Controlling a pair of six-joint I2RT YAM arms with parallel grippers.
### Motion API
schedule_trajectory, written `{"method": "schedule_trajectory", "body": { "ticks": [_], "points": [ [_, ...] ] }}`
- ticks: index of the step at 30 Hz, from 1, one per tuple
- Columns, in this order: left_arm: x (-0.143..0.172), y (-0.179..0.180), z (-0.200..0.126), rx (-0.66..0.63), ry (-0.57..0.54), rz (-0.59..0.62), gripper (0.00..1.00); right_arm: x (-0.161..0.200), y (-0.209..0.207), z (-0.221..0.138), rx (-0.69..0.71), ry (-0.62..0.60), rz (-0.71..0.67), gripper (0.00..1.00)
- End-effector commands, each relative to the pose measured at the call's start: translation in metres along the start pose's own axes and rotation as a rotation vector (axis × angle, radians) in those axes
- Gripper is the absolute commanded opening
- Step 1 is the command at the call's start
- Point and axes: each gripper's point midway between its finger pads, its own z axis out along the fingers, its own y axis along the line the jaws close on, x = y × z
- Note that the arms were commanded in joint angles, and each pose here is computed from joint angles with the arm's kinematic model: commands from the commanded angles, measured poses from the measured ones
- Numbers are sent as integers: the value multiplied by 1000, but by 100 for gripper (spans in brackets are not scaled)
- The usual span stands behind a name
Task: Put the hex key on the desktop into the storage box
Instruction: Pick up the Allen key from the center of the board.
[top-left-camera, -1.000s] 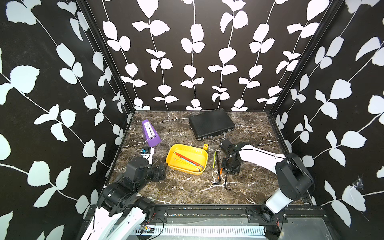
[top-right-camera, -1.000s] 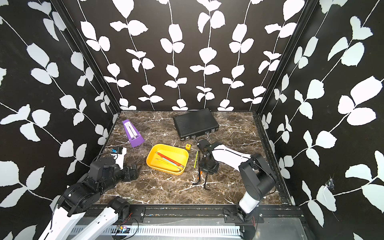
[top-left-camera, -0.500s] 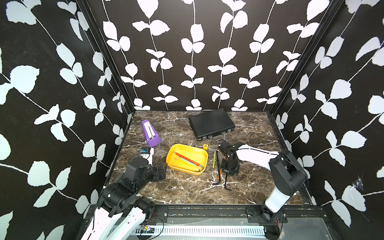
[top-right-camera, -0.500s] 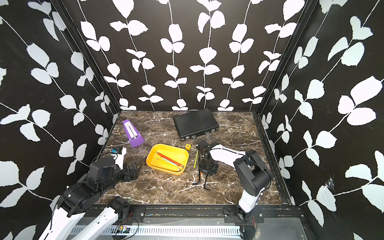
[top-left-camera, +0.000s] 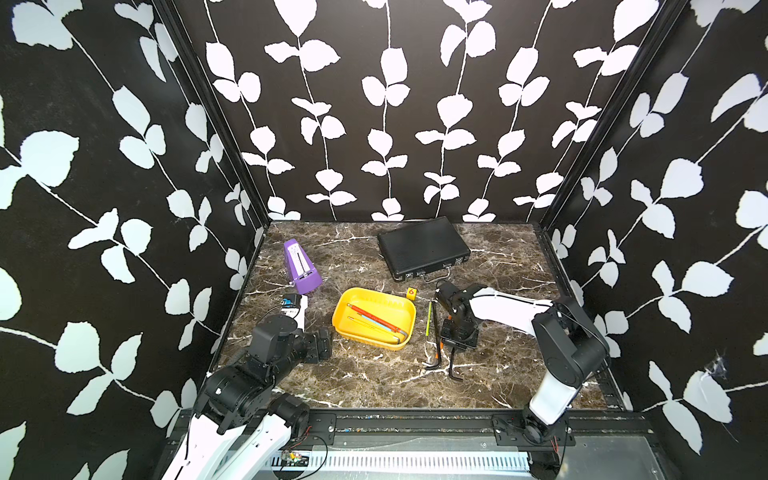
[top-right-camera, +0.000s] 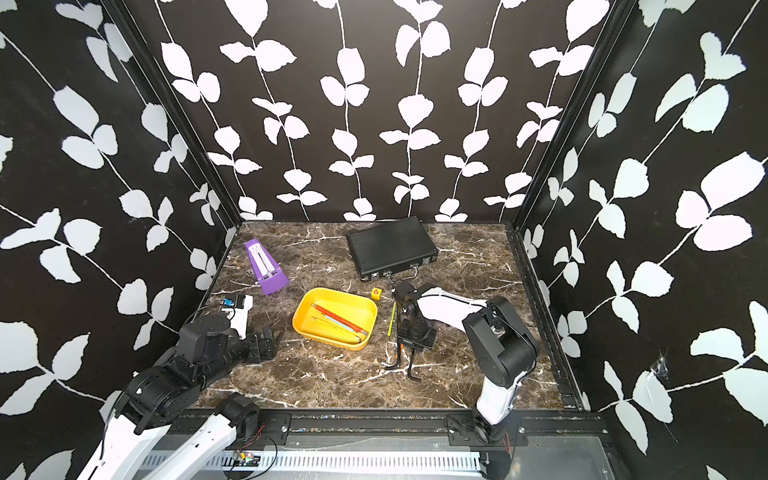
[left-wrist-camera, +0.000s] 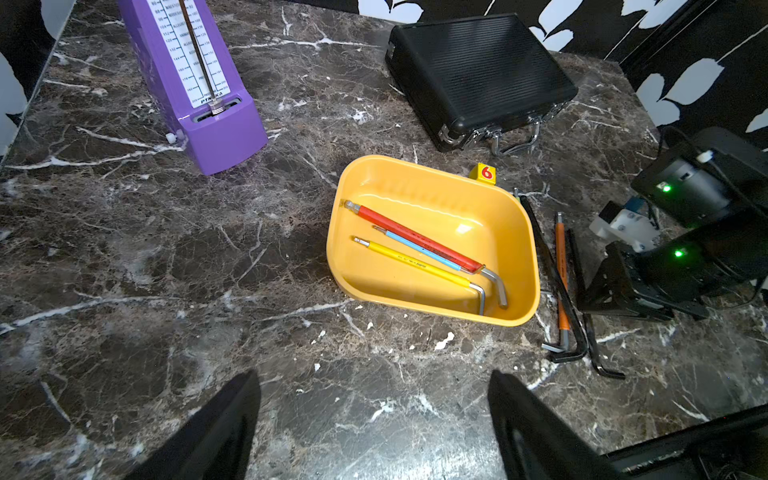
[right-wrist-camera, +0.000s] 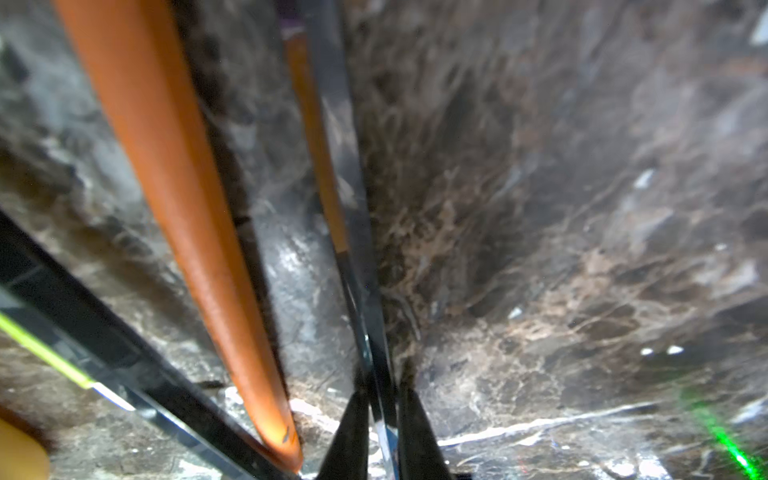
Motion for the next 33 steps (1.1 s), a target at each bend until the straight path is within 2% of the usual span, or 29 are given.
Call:
{"method": "schedule_trajectory", "body": {
  "ticks": [1, 6, 11, 23, 27, 30, 33],
  "points": [
    [-2, -1, 1, 6, -16, 6, 87, 5, -14, 15, 73, 43, 10, 9],
    [-2, -1, 1, 8, -15, 8, 87, 4, -16, 16, 87, 42, 5, 0],
    [-2, -1, 1, 5, -15, 6, 87, 0, -16, 12, 90, 17, -4, 0],
    [-2, -2, 2, 8, -9, 7, 87, -24, -15, -54, 135, -176, -91, 0],
    [-1, -2, 3, 7, -7, 9, 87, -38, -7, -88, 148, -262, -184, 0],
    [-1, -2, 3, 10, -6, 9, 87, -51, 33, -113, 39, -321, -310, 0],
    [-1, -3, 3, 11, -5, 11, 87, -55, 66, -127, 9, -345, -468, 0]
  ]
}}
